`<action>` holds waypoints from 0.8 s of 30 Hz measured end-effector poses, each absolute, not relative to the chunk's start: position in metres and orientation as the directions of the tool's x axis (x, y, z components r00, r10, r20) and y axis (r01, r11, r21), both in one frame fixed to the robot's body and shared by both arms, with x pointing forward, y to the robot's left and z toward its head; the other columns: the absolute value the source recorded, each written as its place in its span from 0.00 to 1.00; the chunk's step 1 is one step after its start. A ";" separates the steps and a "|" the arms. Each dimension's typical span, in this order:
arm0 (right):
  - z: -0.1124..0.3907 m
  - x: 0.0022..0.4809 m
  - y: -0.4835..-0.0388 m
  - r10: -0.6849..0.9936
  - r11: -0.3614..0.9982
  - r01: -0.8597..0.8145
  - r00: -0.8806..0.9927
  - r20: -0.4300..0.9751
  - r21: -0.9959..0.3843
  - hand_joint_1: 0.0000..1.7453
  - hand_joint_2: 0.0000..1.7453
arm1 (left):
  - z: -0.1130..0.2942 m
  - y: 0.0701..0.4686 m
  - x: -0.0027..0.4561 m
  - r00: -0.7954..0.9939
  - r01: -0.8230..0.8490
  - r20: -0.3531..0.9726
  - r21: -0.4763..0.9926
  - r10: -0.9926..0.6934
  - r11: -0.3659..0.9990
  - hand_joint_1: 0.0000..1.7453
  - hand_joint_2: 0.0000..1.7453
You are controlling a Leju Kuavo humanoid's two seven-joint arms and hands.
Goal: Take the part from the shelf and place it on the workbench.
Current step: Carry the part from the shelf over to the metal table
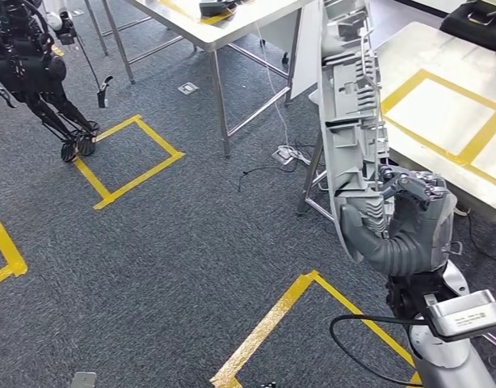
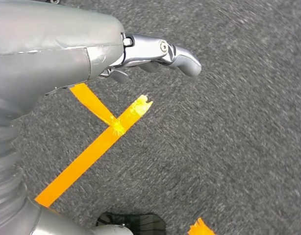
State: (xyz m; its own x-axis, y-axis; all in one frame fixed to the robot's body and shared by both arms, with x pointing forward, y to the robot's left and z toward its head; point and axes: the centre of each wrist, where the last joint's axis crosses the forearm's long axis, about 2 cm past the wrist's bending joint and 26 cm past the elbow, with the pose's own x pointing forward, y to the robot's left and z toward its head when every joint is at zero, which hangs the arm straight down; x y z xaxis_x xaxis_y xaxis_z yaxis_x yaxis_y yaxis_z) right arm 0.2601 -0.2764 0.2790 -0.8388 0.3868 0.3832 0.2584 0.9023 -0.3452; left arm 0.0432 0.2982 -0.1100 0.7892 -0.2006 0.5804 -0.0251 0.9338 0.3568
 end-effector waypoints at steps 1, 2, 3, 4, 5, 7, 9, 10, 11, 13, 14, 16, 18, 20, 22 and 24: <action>0.279 0.260 -0.276 0.387 0.902 0.258 -0.839 0.384 -0.345 1.00 1.00 | -0.110 0.298 0.043 0.789 -0.025 0.581 0.356 -0.200 0.934 0.00 1.00; 0.279 0.260 -0.276 0.387 0.902 0.259 -0.839 0.383 -0.345 1.00 1.00 | -0.110 0.298 0.044 0.789 -0.025 0.582 0.356 -0.200 0.934 0.00 1.00; 0.279 0.260 -0.276 0.387 0.902 0.259 -0.839 0.382 -0.345 1.00 1.00 | -0.110 0.298 0.044 0.788 -0.026 0.582 0.356 -0.200 0.934 0.00 1.00; 0.280 0.260 -0.276 0.387 0.902 0.259 -0.840 0.381 -0.344 1.00 1.00 | -0.110 0.298 0.044 0.788 -0.026 0.582 0.356 -0.200 0.934 0.00 1.00; 0.280 0.260 -0.276 0.387 0.902 0.260 -0.840 0.381 -0.344 1.00 1.00 | -0.110 0.298 0.044 0.788 -0.027 0.582 0.357 -0.200 0.934 0.00 1.00; 0.279 0.260 -0.276 0.387 0.902 0.259 -0.838 0.384 -0.345 1.00 1.00 | -0.110 0.299 0.044 0.789 -0.028 0.581 0.357 -0.199 0.934 0.00 1.00; 0.279 0.260 -0.277 0.385 0.904 0.256 -0.838 0.388 -0.343 1.00 1.00 | -0.110 0.299 0.044 0.789 -0.028 0.582 0.358 -0.199 0.933 0.00 1.00; 0.279 0.260 -0.277 0.383 0.905 0.255 -0.838 0.389 -0.341 1.00 1.00 | -0.110 0.299 0.044 0.788 -0.027 0.582 0.358 -0.200 0.933 0.00 1.00; 0.279 0.260 -0.277 0.381 0.906 0.254 -0.839 0.389 -0.340 1.00 1.00 | -0.110 0.299 0.044 0.788 -0.027 0.582 0.358 -0.200 0.933 0.00 1.00; 0.279 0.260 -0.276 0.379 0.906 0.252 -0.840 0.389 -0.339 1.00 1.00 | -0.110 0.299 0.043 0.790 -0.026 0.579 0.359 -0.201 0.933 0.00 1.00; 0.279 0.260 -0.276 0.379 0.906 0.252 -0.840 0.389 -0.339 1.00 1.00 | -0.110 0.300 0.042 0.791 -0.025 0.578 0.359 -0.201 0.933 0.00 1.00; 0.279 0.260 -0.276 0.377 0.907 0.250 -0.840 0.390 -0.339 1.00 1.00 | -0.110 0.300 0.041 0.791 -0.023 0.577 0.361 -0.204 0.932 0.00 1.00; 0.279 0.260 -0.276 0.376 0.908 0.249 -0.840 0.391 -0.338 1.00 1.00 | -0.110 0.301 0.042 0.790 -0.019 0.576 0.363 -0.208 0.932 0.00 1.00; 0.279 0.261 -0.276 0.375 0.908 0.249 -0.841 0.390 -0.337 1.00 1.00 | -0.110 0.302 0.042 0.790 -0.016 0.575 0.366 -0.212 0.931 0.00 1.00; 0.279 0.261 -0.276 0.375 0.908 0.248 -0.841 0.389 -0.338 1.00 1.00 | -0.110 0.303 0.042 0.790 -0.016 0.575 0.367 -0.213 0.930 0.00 1.00; 0.279 0.261 -0.277 0.376 0.908 0.249 -0.841 0.389 -0.338 1.00 1.00 | -0.110 0.302 0.043 0.789 -0.016 0.576 0.365 -0.213 0.931 0.00 1.00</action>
